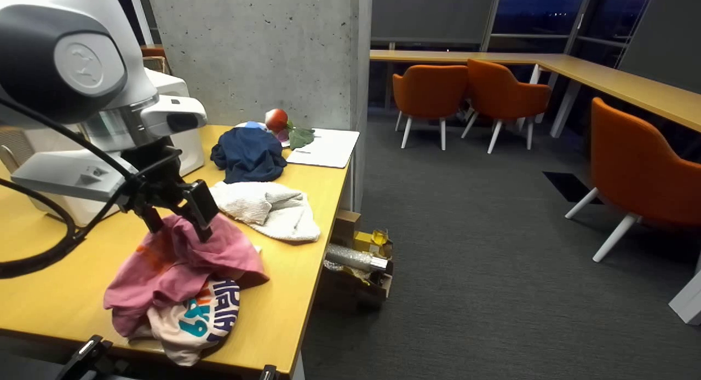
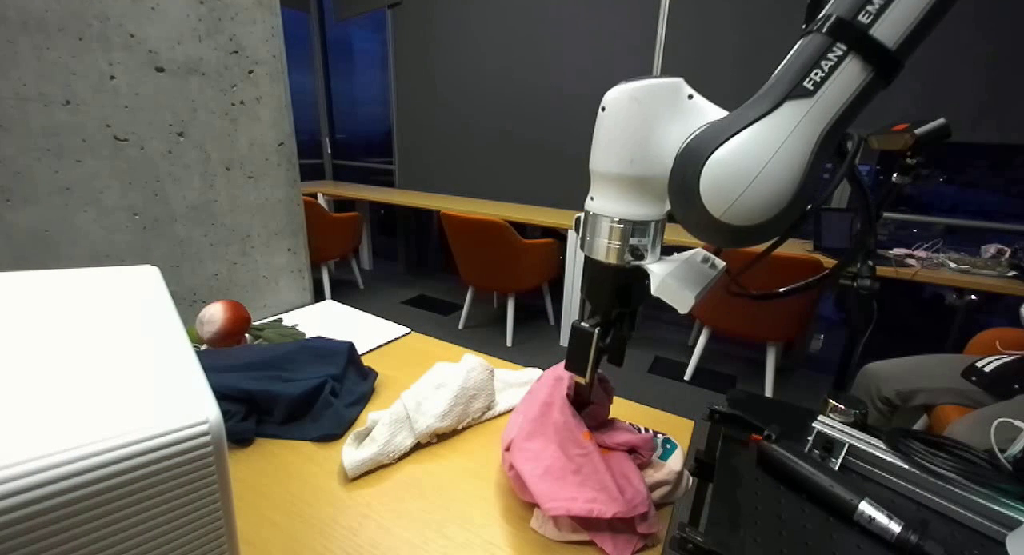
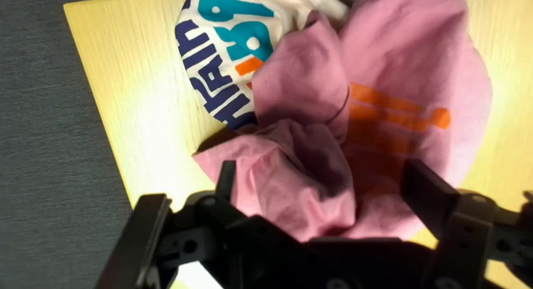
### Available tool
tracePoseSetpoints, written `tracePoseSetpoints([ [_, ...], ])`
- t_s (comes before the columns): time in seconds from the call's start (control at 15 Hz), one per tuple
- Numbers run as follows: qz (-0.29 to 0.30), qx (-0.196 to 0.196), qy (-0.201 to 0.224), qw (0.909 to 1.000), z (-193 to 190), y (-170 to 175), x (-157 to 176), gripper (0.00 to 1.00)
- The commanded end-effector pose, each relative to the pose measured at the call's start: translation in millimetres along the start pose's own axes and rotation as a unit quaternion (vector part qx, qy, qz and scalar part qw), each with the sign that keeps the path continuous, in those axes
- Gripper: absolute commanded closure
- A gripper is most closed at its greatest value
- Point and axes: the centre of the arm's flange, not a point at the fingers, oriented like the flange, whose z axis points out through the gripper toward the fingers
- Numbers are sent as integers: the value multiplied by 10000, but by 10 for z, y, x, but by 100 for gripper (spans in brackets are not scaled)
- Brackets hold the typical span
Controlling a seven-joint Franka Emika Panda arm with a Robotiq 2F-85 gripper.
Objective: Pile the clothing, radish and towel together.
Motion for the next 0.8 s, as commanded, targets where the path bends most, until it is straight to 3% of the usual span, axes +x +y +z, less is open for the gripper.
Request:
tracePoseSetpoints([
  [0.0, -63, -35, 194, 9998, -334, 15, -51, 0],
  [0.4, -165, 114, 258, 9995, -21, -65, 109, 0],
  [0.73, -294, 130, -64, 9995, 416, -244, -86, 0],
])
